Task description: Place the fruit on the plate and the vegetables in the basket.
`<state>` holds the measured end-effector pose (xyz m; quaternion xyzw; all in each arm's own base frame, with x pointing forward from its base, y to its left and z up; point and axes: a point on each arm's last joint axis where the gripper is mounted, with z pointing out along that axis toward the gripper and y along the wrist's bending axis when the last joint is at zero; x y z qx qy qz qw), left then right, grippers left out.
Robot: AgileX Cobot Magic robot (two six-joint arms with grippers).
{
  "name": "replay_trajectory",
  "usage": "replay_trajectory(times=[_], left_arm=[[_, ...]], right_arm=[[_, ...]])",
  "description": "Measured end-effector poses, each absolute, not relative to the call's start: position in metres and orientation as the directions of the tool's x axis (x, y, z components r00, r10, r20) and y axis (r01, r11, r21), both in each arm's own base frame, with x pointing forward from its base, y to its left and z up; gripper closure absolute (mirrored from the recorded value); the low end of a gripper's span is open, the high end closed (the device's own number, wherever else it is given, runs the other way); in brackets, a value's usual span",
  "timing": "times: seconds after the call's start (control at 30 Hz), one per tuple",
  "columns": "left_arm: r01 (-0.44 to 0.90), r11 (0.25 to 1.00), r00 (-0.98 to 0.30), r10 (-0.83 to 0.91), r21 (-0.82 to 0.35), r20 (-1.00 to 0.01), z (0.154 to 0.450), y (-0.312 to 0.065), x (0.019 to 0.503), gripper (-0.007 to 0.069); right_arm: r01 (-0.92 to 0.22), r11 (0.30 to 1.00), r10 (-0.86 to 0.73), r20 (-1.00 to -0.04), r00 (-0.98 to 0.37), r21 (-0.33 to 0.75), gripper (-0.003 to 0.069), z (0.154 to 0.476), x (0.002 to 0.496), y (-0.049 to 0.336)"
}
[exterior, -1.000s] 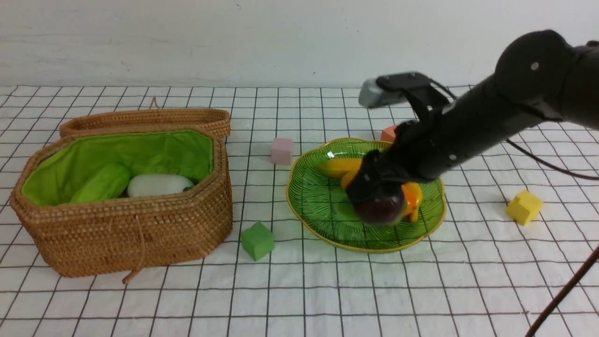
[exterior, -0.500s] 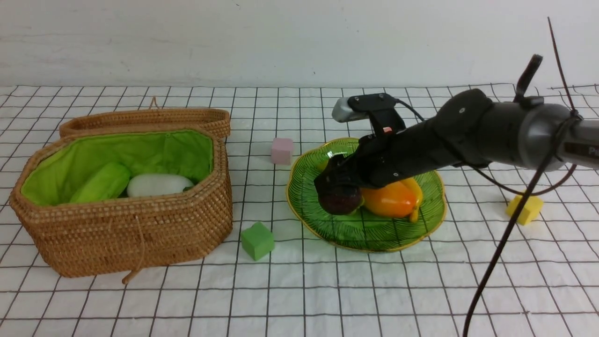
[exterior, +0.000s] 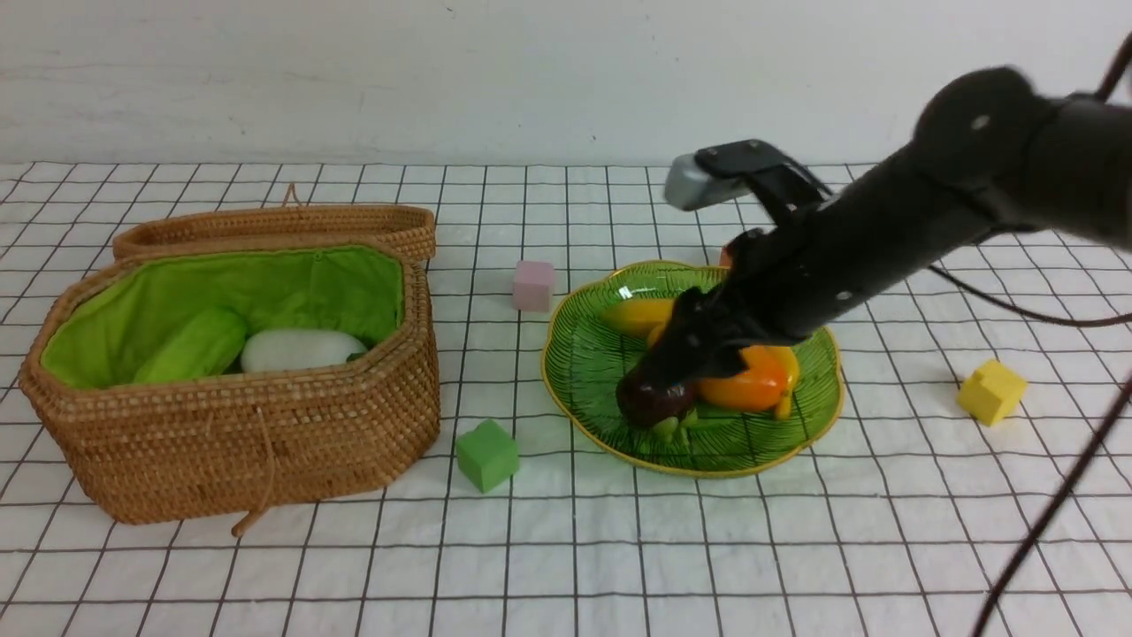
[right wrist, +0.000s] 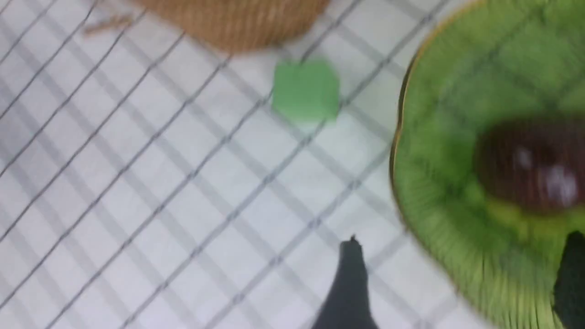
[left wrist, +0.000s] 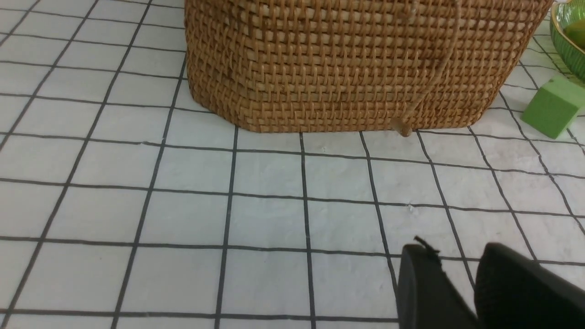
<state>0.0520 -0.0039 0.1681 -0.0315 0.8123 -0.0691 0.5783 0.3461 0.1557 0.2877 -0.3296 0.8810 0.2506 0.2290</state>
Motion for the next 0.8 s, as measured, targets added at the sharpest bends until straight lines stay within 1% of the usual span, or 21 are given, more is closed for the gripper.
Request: replay_trajectory(times=[0.07, 0.13, 0.17, 0.2, 0.23, 0.27, 0.33, 0.4, 0.43, 0.47, 0.5, 0.53, 0.63, 0.8], left_arm=[[0.029, 0.988, -0.329, -0.131, -0.149, -0.935, 0.168, -0.004, 0.052, 0.0449], [0.029, 0.988, -0.329, -0.131, -0.149, -0.935, 0.168, -0.004, 0.052, 0.0449], [0.029, 0.988, -0.329, -0.131, -0.149, -0.935, 0.168, -0.004, 0.052, 0.0449], [0.029, 0.988, -0.329, -0.131, -0.149, -0.935, 0.168, -0.004, 0.052, 0.0449], [0.029, 0.988, -0.329, -0.131, -0.149, -0.935, 0.168, -0.004, 0.052, 0.0449], [0.029, 0.988, -0.329, -0.131, -0.149, -0.935, 0.168, -0.004, 0.052, 0.0449], [0.029, 0.988, -0.329, -0.131, -0.149, -0.935, 0.168, -0.004, 0.052, 0.0449], [0.029, 0.988, -0.329, -0.131, -0.149, -0.935, 0.168, -0.004, 0.052, 0.0449], [0.029, 0.988, -0.329, -0.131, -0.149, -0.935, 0.168, -0.004, 0.052, 0.0449], [0.029, 0.988, -0.329, -0.131, -0.149, -0.935, 0.168, -0.004, 0.052, 0.0449], [0.029, 0.988, -0.329, -0.131, -0.149, -0.935, 0.168, -0.004, 0.052, 0.0449], [0.029, 0.988, -0.329, -0.131, -0.149, -0.935, 0.168, -0.004, 0.052, 0.0449], [0.029, 0.988, -0.329, -0.131, -0.149, -0.935, 0.168, -0.004, 0.052, 0.0449], [0.029, 0.988, -0.329, -0.131, -0.149, -0.935, 0.168, -0.004, 0.052, 0.0449]], right_arm=[[-0.643, 0.71, -0.472, -0.483, -0.738, 0.289, 0.0176, 0.311, 0.327, 0.135], [-0.572, 0.782, -0.449, -0.415, -0.792, 0.246, 0.0235, 0.325, 0.314, 0.115], [-0.524, 0.827, -0.421, -0.394, -0.817, 0.203, 0.0286, 0.336, 0.306, 0.104], [-0.516, 0.835, -0.413, -0.398, -0.819, 0.194, 0.0295, 0.34, 0.303, 0.101], [-0.459, 0.875, -0.37, -0.4, -0.838, 0.153, 0.0365, 0.35, 0.292, 0.09], [-0.427, 0.894, -0.342, -0.405, -0.848, 0.139, 0.0418, 0.356, 0.284, 0.086], [-0.381, 0.914, -0.286, -0.445, -0.849, 0.141, 0.0554, 0.375, 0.258, 0.078], [-0.371, 0.916, -0.26, -0.479, -0.838, 0.154, 0.0628, 0.387, 0.244, 0.076], [-0.369, 0.916, -0.257, -0.478, -0.84, 0.157, 0.0635, 0.387, 0.244, 0.076], [-0.366, 0.914, -0.233, -0.514, -0.826, 0.174, 0.0659, 0.399, 0.23, 0.074], [-0.366, 0.913, -0.227, -0.523, -0.821, 0.178, 0.0664, 0.402, 0.227, 0.074], [-0.372, 0.908, -0.213, -0.553, -0.806, 0.193, 0.0667, 0.41, 0.217, 0.073], [-0.387, 0.897, -0.191, -0.601, -0.776, 0.214, 0.0667, 0.425, 0.197, 0.071], [-0.402, 0.888, -0.177, -0.641, -0.747, 0.224, 0.0667, 0.436, 0.179, 0.069]])
